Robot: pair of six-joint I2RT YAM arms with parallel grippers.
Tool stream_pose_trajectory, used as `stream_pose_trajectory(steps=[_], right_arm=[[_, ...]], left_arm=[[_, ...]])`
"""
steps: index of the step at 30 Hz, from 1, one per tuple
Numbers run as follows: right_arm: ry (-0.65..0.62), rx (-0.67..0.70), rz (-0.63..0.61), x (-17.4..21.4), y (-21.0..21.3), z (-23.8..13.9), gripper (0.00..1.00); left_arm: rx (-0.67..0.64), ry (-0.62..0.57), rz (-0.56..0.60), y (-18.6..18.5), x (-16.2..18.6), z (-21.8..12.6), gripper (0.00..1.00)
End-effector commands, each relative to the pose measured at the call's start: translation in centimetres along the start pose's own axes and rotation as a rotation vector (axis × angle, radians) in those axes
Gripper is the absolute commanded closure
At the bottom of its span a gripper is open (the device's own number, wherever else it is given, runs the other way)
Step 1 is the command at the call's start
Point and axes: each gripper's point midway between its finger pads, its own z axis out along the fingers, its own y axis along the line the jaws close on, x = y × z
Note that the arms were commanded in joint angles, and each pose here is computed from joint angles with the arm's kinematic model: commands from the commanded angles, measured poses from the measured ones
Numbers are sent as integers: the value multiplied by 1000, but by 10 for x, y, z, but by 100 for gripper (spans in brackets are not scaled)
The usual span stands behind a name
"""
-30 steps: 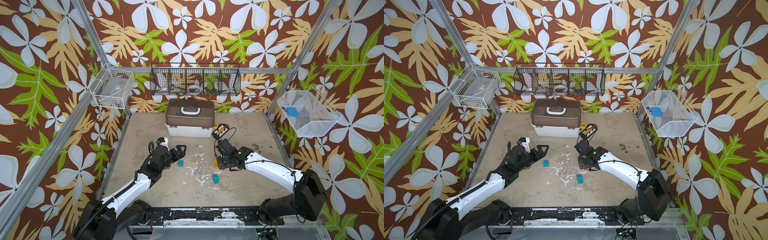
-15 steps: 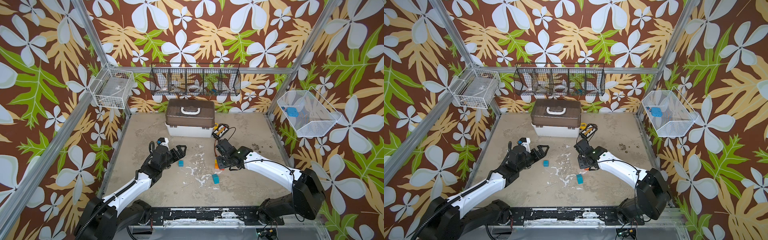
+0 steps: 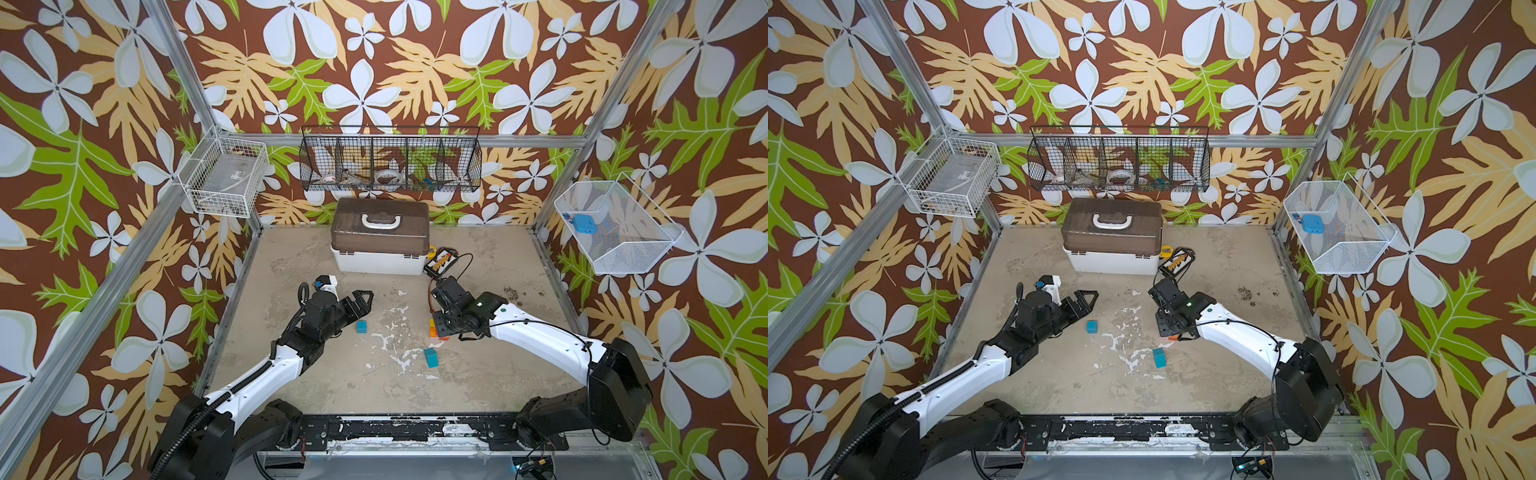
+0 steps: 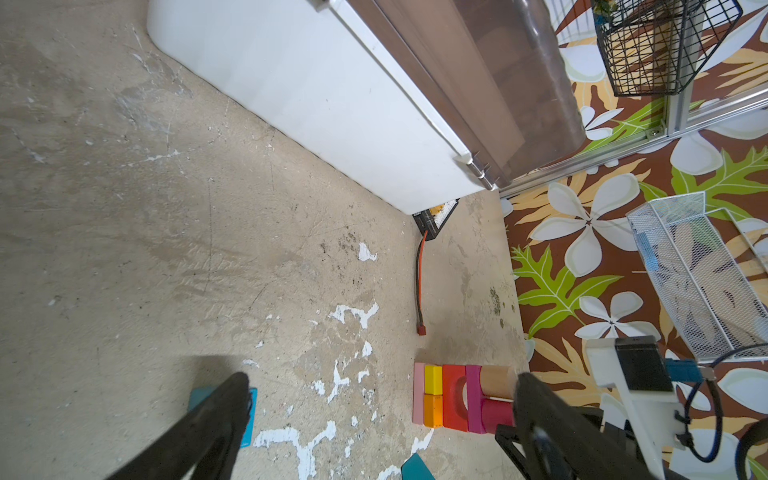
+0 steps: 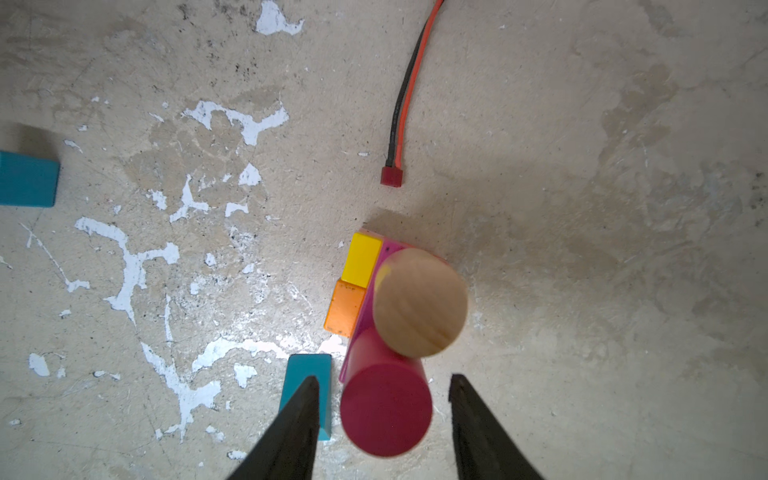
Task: Build the wood block tower
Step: 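Lower the pink cylinder beside the wooden cylinder and open the right gripper, then move the right gripper to the teal block and grasp it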
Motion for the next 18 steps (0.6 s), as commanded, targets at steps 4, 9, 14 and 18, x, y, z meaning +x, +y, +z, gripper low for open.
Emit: stream_pose_trajectory(steps=[4, 9, 14, 18], right_arm=[[-80, 29, 23, -17, -11, -33, 40], [-227, -63, 24, -37, 5, -78, 27], [-330, -266, -74, -37, 70, -106, 15], [-306, -361, -152, -23, 128, -93, 13]], left_arm=[[-33, -54, 13, 7, -8, -4, 0], [-190, -219, -36, 46, -27, -21, 0], [-399, -395, -227, 107, -39, -47, 0], [-648, -558, -431, 162, -37, -86, 0]])
